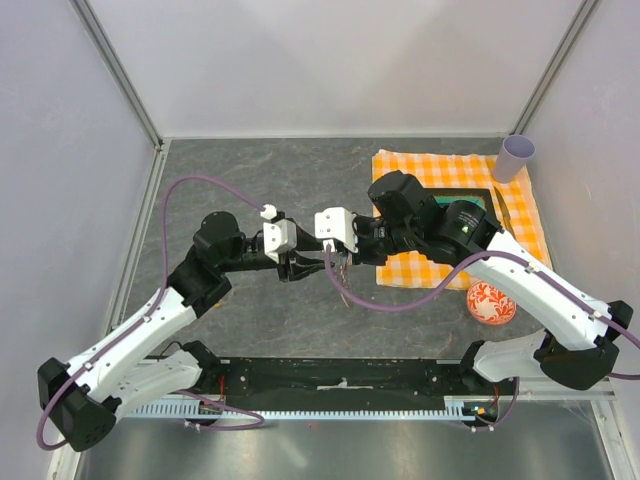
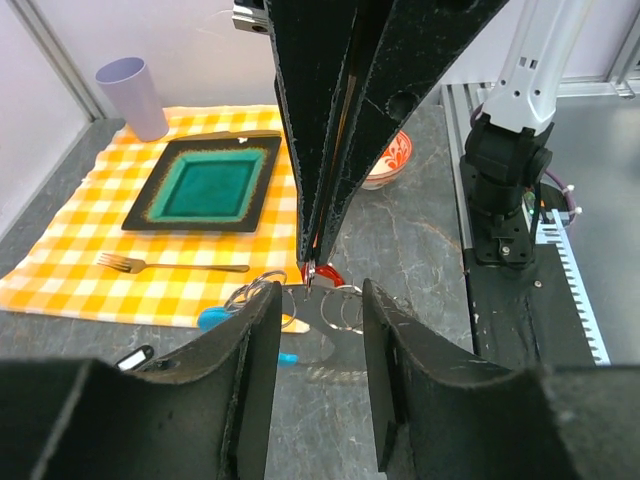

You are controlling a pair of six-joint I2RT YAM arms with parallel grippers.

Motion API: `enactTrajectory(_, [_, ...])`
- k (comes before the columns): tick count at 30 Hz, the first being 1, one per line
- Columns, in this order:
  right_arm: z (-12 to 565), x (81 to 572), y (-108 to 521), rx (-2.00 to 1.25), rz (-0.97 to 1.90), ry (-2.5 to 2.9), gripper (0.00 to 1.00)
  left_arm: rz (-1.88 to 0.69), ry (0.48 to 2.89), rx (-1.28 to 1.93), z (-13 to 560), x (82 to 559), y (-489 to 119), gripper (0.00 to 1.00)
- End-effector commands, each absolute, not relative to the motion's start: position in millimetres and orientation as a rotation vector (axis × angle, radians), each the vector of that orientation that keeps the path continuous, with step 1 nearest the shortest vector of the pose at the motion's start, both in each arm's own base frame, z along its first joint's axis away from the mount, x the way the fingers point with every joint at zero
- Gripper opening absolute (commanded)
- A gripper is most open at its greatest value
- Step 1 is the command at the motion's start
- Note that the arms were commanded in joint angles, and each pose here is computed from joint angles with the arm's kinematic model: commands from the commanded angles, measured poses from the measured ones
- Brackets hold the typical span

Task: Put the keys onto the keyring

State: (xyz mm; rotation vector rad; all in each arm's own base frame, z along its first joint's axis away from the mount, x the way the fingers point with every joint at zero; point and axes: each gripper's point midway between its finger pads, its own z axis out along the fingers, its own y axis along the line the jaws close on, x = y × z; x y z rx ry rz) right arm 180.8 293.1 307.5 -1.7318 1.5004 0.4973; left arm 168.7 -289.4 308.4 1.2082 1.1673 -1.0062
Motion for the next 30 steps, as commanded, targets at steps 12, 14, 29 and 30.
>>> enactTrajectory(12, [326,176,303,-1.711,0.549,1.393,0.0,-1.072,1.119,1.272,319,163,-301,0.34])
enactTrajectory(14, [326,176,303,-1.713,0.55,1.392,0.0,-1.08,1.12,1.277,319,162,-301,0.33])
enactTrajectory(29, [327,175,303,-1.71,0.554,1.383,0.0,-1.105,1.209,1.32,304,162,-304,0.23])
enactTrajectory(30, [328,175,303,-1.707,0.554,1.38,0.0,-1.105,1.213,1.319,304,162,-303,0.22])
